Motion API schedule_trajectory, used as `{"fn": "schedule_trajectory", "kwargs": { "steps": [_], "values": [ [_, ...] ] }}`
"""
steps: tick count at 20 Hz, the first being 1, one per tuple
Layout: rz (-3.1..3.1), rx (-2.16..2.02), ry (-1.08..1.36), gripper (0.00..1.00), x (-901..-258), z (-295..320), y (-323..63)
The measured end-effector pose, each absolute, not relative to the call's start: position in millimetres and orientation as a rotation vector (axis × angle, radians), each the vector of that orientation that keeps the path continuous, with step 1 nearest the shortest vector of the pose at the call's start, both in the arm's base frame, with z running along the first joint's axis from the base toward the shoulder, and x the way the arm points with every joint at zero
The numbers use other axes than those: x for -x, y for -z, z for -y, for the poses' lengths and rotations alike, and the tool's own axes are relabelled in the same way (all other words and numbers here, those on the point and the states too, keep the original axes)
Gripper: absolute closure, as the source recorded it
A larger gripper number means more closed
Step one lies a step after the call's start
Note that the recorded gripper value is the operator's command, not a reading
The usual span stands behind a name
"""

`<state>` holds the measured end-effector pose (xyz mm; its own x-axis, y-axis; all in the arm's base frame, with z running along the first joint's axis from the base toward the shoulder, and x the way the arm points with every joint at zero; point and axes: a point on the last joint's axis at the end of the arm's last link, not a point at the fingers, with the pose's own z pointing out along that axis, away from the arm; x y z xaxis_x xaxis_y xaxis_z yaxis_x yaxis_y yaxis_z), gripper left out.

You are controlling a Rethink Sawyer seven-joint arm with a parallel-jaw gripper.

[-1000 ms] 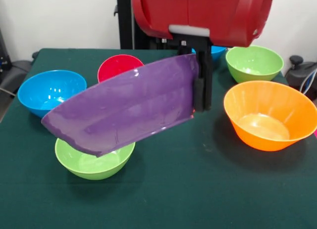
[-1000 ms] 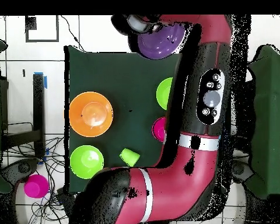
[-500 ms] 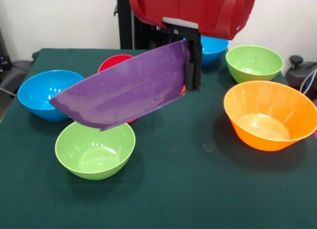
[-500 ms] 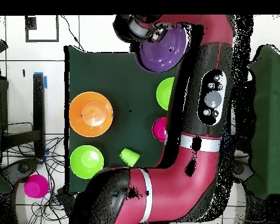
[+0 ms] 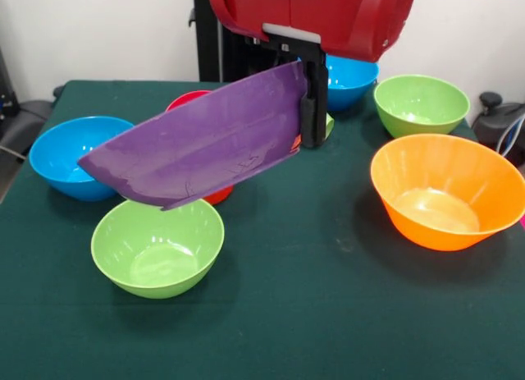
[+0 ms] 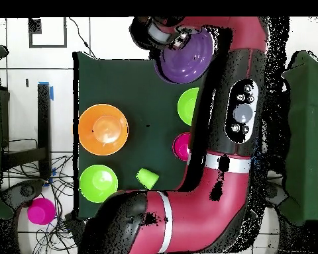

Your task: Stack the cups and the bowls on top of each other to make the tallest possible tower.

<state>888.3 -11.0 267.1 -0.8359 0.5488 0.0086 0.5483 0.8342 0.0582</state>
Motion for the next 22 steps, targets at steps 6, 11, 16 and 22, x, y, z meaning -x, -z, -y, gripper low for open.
{"fn": "schedule_trajectory", "kwargs": {
  "steps": [6,11,16,22],
  "values": [
    [-3.005,-0.898,-0.087,1.0,-887.4,9.8,-265.9],
    [-3.027,-0.898,-0.1,1.0,-882.0,6.1,-256.4],
    [-3.03,-0.877,-0.071,1.0,-871.3,1.7,-237.6],
    [-3.041,-0.869,-0.025,1.0,-850.4,1.6,-221.5]
  ]
}}
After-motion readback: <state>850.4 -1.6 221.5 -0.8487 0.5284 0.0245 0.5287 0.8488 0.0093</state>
